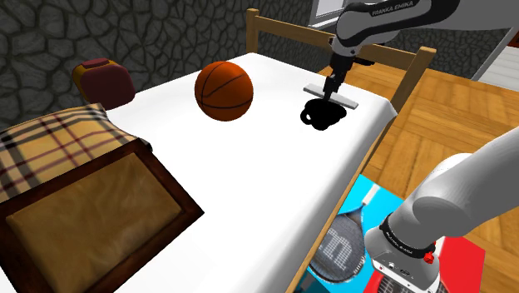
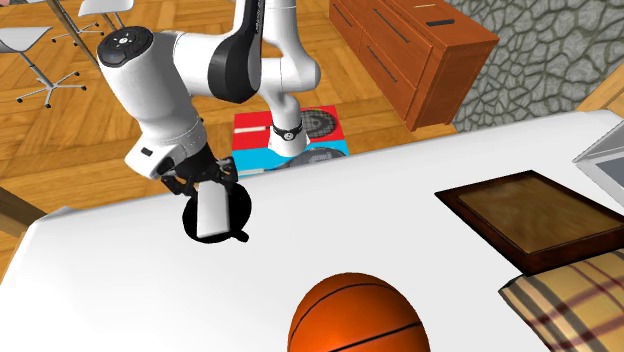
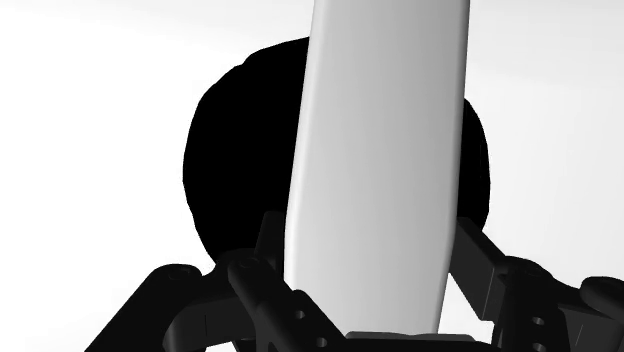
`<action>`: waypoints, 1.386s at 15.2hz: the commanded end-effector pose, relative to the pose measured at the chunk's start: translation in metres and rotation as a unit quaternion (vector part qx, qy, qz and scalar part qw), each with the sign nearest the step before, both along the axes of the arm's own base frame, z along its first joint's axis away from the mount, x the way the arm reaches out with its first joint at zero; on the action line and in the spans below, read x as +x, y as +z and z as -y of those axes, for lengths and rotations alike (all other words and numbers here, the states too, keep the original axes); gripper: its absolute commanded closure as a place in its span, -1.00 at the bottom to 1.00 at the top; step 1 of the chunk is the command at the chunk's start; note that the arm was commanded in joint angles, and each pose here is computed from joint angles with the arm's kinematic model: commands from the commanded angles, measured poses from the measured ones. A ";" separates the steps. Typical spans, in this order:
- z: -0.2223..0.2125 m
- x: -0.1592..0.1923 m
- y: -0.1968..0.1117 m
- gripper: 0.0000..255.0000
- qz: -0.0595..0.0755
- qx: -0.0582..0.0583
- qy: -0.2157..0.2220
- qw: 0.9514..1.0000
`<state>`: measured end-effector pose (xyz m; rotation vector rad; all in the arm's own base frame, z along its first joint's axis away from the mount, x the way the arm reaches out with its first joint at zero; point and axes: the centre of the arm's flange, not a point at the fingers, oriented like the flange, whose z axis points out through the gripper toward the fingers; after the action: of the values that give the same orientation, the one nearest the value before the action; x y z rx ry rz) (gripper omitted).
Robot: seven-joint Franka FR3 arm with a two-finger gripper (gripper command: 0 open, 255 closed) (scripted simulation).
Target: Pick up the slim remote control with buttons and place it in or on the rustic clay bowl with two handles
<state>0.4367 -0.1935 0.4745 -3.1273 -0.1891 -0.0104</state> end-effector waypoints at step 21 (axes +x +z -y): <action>0.001 0.000 -0.046 -1.00 0.000 0.000 0.000 1.000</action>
<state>0.4372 -0.1945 0.4285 -3.1275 -0.1894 -0.0114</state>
